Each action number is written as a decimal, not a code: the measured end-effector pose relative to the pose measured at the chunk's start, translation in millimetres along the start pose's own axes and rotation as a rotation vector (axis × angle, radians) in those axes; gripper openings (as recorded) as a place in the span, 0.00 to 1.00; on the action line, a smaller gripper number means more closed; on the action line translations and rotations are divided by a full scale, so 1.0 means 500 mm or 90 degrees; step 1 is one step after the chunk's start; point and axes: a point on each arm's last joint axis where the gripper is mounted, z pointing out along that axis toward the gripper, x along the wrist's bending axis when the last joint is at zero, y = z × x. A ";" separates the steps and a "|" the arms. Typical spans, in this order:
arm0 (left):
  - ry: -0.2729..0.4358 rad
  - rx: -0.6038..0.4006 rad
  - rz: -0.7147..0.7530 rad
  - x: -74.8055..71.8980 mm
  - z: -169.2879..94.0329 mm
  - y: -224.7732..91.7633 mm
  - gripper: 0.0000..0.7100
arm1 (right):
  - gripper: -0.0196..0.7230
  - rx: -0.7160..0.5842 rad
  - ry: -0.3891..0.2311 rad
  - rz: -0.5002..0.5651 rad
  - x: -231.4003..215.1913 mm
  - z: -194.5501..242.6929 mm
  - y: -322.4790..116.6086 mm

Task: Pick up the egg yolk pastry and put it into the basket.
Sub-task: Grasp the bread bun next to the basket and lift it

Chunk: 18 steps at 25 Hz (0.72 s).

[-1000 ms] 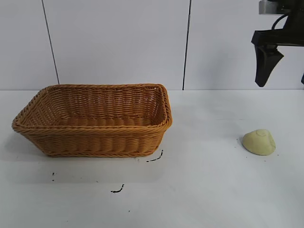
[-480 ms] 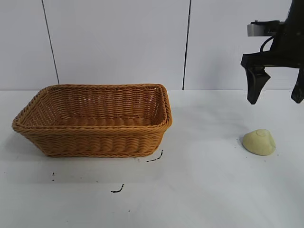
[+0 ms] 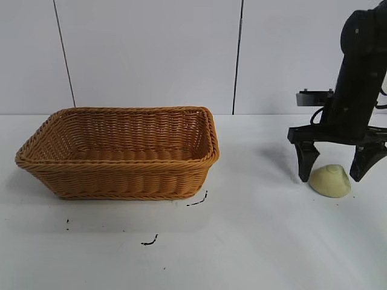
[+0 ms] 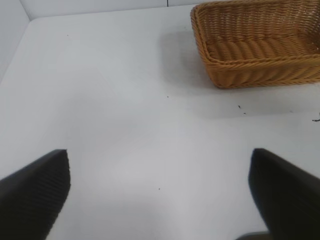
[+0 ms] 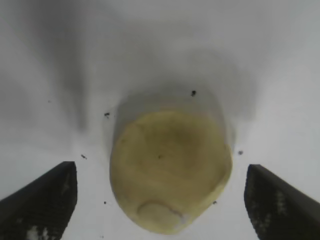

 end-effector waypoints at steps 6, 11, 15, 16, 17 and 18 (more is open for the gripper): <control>0.000 0.000 0.000 0.000 0.000 0.000 0.98 | 0.85 0.003 0.000 0.000 0.000 0.013 0.001; 0.000 0.000 0.000 0.000 0.000 0.000 0.98 | 0.55 0.003 -0.001 -0.001 0.000 0.013 0.001; 0.000 0.000 0.000 0.000 0.000 0.000 0.98 | 0.39 0.000 0.000 0.000 0.000 0.009 0.001; 0.000 0.000 0.000 0.000 0.000 0.000 0.98 | 0.38 -0.004 -0.001 -0.001 0.000 0.004 0.002; 0.000 0.000 0.000 0.000 0.000 0.000 0.98 | 0.37 -0.008 -0.004 -0.003 -0.001 -0.001 0.002; 0.000 0.000 0.000 0.000 0.000 0.000 0.98 | 0.36 -0.015 -0.004 -0.003 -0.001 -0.010 0.003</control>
